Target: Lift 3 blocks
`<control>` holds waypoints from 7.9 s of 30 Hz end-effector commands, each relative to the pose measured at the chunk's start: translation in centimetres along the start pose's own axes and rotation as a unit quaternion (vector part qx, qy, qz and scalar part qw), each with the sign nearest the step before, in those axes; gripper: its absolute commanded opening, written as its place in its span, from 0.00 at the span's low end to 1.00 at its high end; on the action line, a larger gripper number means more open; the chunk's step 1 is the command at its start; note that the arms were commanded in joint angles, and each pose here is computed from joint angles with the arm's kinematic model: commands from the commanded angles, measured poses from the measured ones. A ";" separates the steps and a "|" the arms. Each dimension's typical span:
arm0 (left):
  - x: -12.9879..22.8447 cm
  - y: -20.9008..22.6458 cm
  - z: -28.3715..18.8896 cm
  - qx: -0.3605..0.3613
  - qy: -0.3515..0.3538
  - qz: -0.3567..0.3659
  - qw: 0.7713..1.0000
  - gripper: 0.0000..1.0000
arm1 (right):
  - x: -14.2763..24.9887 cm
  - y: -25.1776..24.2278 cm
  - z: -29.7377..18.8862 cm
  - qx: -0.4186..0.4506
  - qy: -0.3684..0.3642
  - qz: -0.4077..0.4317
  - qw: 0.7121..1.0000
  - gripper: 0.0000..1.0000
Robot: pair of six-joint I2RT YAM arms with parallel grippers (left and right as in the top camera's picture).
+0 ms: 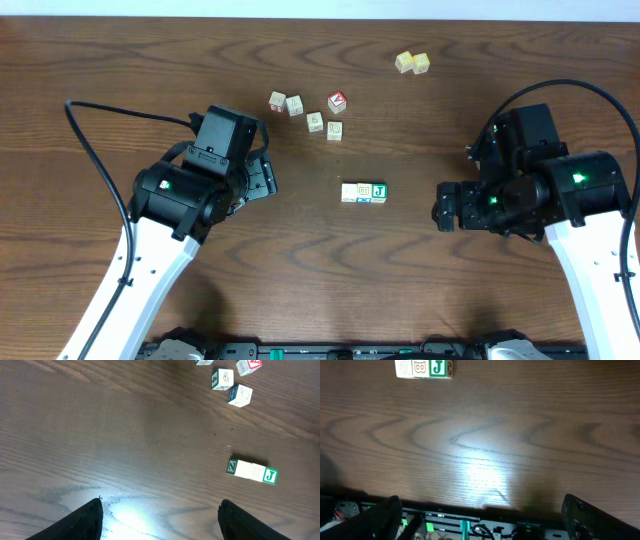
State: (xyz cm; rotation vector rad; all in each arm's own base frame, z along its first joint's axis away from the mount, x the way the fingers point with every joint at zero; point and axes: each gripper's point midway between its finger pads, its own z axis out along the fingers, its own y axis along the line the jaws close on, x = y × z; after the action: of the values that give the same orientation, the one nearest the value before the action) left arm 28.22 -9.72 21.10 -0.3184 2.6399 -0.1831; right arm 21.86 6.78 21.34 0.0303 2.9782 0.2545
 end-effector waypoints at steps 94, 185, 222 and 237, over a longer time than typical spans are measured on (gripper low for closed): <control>-0.5 0.1 -0.2 -0.004 -0.007 0.003 1.000 0.75 | -2.1 -8.3 4.5 0.039 -0.624 -0.050 0.779 0.99; 2.1 7.2 -2.5 0.108 -0.483 0.132 0.859 0.75 | -2.1 -8.3 4.5 0.039 -0.624 -0.050 0.779 0.99; 4.2 11.4 4.1 0.032 -0.447 0.097 0.889 0.75 | -2.1 -8.3 4.5 0.039 -0.624 -0.050 0.779 0.99; 3.8 12.7 3.9 0.006 -0.451 0.080 0.889 0.75 | -2.1 -8.3 4.5 0.039 -0.624 -0.050 0.779 0.99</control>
State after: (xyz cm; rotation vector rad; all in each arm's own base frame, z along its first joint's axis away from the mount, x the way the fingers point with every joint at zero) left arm 24.53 0.14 15.15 -0.0885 1.6725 -0.0528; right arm 24.62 -0.51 15.88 0.0320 1.6380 0.0555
